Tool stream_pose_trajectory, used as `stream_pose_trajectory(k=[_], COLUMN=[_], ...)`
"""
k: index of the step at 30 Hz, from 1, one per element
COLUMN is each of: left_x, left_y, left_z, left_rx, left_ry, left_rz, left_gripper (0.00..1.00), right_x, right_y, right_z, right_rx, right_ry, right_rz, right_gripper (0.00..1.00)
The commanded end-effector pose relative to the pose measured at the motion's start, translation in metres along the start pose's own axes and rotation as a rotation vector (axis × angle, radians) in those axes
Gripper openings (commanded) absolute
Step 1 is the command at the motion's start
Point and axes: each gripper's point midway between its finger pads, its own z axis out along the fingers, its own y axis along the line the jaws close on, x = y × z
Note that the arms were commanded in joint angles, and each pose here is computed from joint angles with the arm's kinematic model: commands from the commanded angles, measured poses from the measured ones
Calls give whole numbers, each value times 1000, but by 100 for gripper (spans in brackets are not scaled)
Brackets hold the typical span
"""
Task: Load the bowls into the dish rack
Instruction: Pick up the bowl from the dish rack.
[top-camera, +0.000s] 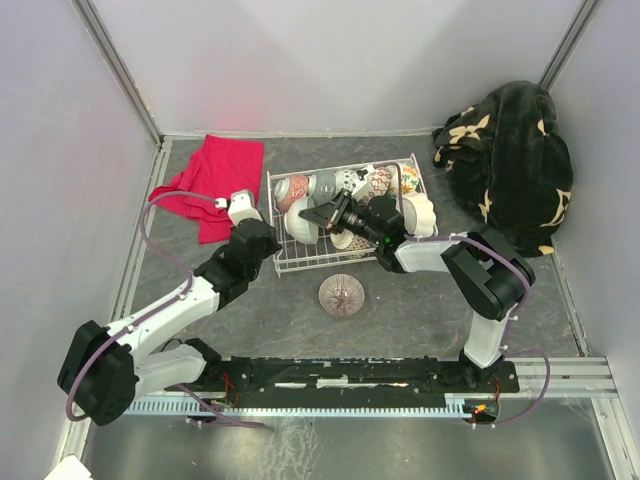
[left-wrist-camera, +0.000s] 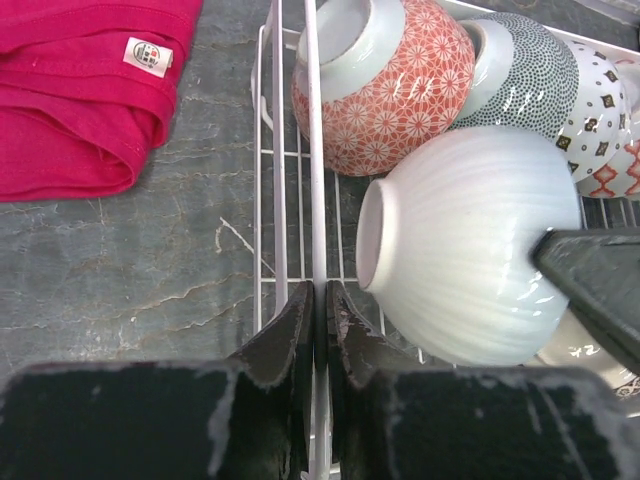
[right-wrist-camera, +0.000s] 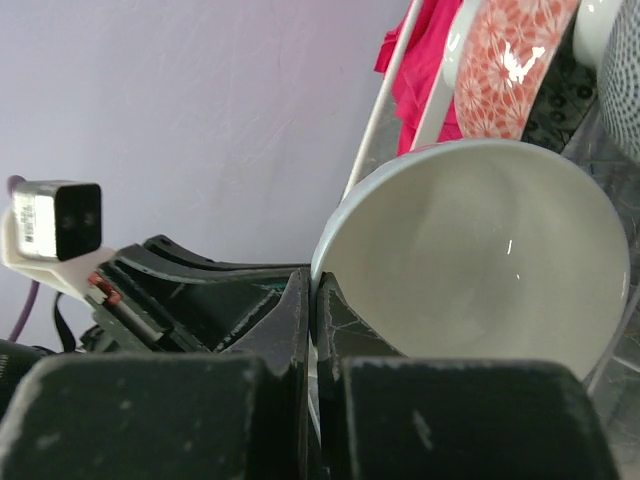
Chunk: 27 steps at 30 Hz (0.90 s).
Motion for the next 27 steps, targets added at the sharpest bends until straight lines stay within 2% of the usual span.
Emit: stream_pose_trajectory(k=[1, 7, 16, 27], left_x=[-33, -34, -36, -36], left_y=[12, 7, 9, 7], left_z=[6, 15, 22, 20], left_rx=[-101, -115, -129, -110], left_ry=[-110, -104, -109, -109], left_rz=[31, 29, 22, 16], left_gripper=[10, 4, 3, 3], right_x=[-10, 4, 15, 20], right_y=[40, 32, 27, -4], right_z=[2, 2, 10, -2], right_rx=[-158, -142, -137, -20], right_ry=[-85, -80, -68, -82], right_rz=[-51, -62, -56, -70], right_gripper=[2, 2, 2, 1])
